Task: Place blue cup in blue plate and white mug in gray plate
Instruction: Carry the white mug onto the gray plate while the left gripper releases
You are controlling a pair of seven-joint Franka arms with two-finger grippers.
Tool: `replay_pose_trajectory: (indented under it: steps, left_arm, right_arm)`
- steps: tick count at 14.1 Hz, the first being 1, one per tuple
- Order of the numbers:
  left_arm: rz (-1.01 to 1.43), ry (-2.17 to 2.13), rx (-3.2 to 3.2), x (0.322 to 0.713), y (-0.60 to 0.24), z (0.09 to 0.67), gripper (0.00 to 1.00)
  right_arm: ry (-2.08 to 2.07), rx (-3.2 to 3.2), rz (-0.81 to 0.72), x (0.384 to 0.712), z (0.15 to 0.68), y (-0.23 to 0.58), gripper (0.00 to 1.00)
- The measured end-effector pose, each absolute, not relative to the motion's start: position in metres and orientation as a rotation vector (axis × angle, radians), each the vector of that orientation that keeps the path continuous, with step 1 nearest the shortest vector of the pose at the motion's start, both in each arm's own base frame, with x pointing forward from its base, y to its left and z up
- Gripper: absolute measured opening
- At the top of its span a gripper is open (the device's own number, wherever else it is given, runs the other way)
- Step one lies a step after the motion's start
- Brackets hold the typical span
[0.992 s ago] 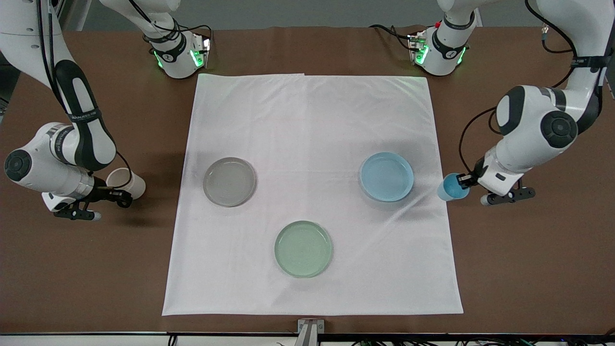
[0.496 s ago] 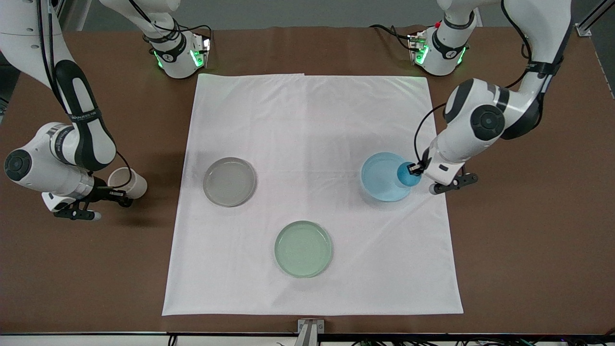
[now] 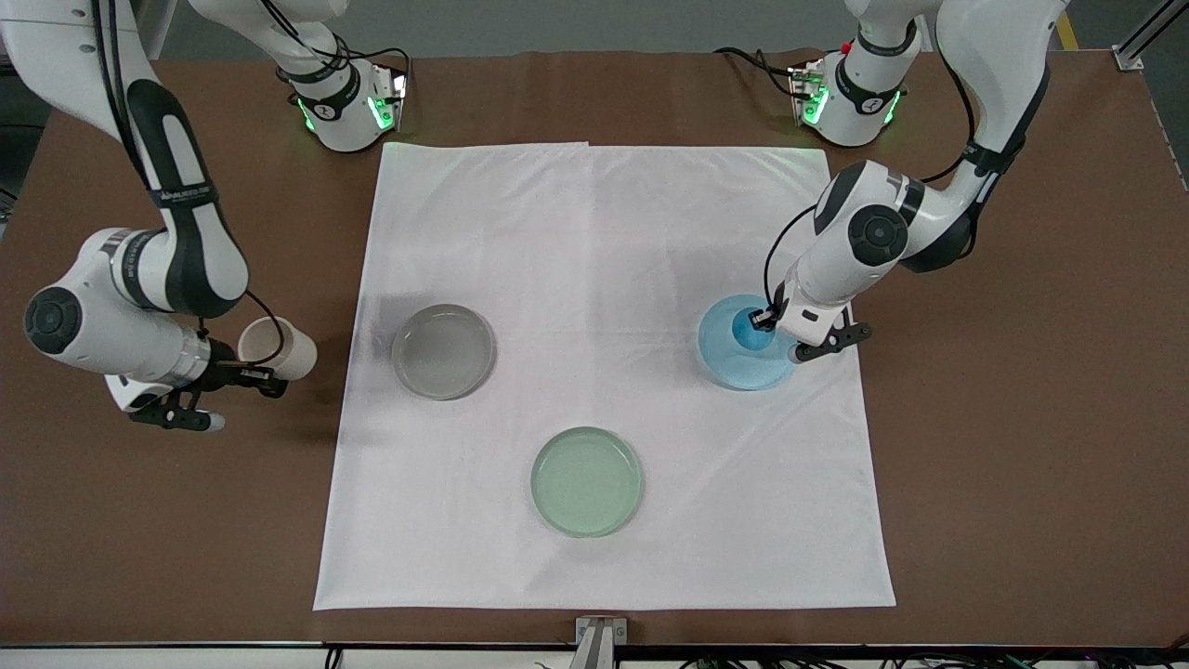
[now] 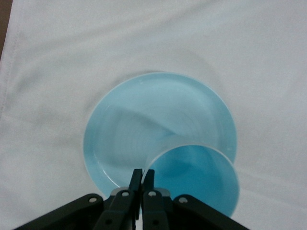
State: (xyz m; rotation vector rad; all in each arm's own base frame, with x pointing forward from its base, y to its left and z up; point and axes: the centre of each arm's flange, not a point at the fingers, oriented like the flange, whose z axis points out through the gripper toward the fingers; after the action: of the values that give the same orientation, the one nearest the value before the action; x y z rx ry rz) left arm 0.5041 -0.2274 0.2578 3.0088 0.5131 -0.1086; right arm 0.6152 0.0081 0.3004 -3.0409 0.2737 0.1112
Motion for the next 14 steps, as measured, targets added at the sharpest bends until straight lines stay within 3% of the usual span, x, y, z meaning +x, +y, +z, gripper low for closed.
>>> replay_pose_trajectory:
  steps: [3, 8, 12, 14]
  left_arm:
    - [-0.06, 0.492, 3.03, 0.505, -0.228, 0.259, 0.07]
    - [-0.031, 0.55, 3.017, 0.511, -0.227, 0.264, 0.55]
    - [0.072, 0.636, 2.976, 0.559, -0.205, 0.317, 0.95]
    - [0.101, 0.678, 2.982, 0.588, -0.187, 0.363, 1.0]
  right_arm:
    - [0.33, -3.003, 0.122, 0.605, 0.312, 0.099, 0.19]
    - [0.396, -2.995, 0.065, 0.581, 0.299, 0.186, 0.19]
    - [0.411, -2.992, 0.011, 0.569, 0.279, 0.196, 0.19]
    - [0.416, -2.991, 0.003, 0.568, 0.275, 0.199, 0.19]
